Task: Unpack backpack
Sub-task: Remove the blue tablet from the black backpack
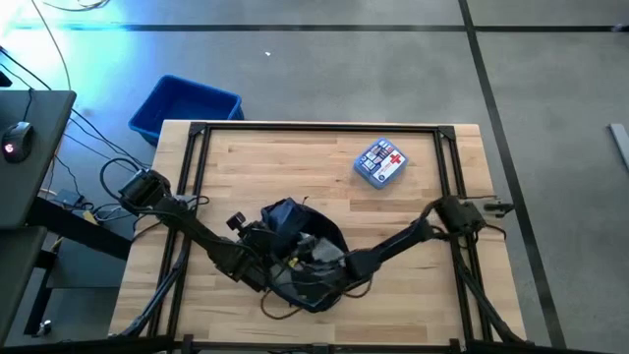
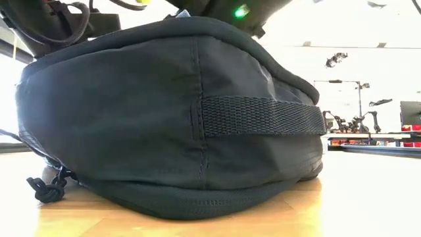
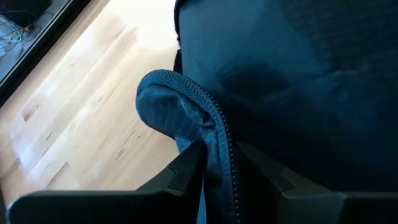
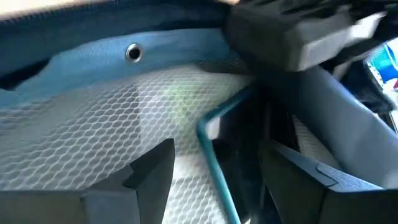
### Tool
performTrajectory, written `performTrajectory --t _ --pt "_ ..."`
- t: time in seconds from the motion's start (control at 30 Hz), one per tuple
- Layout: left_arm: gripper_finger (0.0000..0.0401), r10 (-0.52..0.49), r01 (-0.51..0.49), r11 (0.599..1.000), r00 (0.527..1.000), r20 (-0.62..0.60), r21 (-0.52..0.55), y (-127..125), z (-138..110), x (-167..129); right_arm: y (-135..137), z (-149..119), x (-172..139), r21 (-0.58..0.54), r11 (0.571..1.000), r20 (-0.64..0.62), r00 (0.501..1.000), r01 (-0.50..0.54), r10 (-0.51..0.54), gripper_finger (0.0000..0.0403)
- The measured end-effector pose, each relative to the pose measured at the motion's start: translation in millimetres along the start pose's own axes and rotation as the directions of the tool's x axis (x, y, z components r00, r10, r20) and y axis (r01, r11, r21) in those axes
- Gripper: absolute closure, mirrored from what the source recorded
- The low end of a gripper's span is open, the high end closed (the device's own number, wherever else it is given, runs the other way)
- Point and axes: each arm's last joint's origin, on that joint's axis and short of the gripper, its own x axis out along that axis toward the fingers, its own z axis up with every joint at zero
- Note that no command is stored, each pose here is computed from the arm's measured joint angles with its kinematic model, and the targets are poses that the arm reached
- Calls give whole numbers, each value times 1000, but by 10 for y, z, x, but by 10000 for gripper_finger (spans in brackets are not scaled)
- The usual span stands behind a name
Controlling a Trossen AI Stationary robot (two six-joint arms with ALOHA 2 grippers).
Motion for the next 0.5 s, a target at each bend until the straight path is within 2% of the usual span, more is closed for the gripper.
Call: performTrajectory --t 0.27,0.5 --pt "325 -18 18 1000 1000 7 -3 -25 -8 -14 52 1 206 20 976 -91 972 218 -215 210" --pt "325 -69 68 997 997 27 19 -90 17 -16 -130 -39 308 97 957 -113 958 273 -262 239"
